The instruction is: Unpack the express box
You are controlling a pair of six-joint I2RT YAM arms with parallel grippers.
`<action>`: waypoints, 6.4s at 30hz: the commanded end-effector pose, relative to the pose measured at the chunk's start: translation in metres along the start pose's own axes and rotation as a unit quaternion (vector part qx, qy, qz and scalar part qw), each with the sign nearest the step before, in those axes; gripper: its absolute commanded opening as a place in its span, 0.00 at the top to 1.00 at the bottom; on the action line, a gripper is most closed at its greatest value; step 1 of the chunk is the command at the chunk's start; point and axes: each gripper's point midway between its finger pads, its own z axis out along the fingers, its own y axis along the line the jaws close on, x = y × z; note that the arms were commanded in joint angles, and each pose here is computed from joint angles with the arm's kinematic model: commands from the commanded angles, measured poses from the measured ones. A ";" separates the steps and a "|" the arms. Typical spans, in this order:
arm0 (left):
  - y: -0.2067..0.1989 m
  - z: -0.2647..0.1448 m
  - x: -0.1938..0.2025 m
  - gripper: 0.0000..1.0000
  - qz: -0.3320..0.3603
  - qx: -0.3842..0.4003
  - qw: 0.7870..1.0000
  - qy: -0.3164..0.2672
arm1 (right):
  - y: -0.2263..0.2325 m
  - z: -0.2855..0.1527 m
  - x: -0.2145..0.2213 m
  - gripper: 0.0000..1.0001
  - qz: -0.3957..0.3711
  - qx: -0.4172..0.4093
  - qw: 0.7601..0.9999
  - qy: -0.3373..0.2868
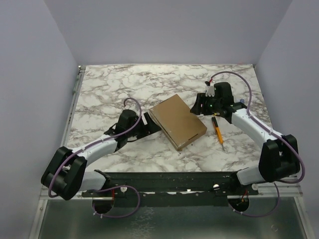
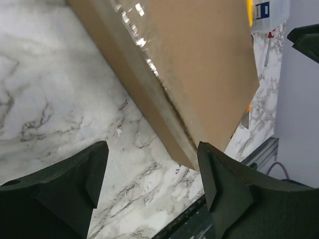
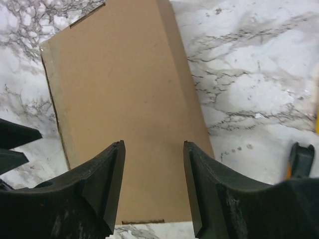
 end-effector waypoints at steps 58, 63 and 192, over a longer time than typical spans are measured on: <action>0.077 0.024 0.059 0.31 -0.090 -0.097 0.991 0.031 | -0.019 0.053 0.044 0.45 0.014 -0.012 0.998 0.063; 0.081 0.016 0.057 0.31 -0.092 -0.102 0.990 0.024 | -0.019 0.052 0.043 0.46 0.013 -0.014 0.998 0.062; 0.038 0.021 -0.058 0.25 -0.054 -0.090 0.994 0.024 | -0.006 0.065 0.063 0.49 0.017 -0.067 0.993 0.091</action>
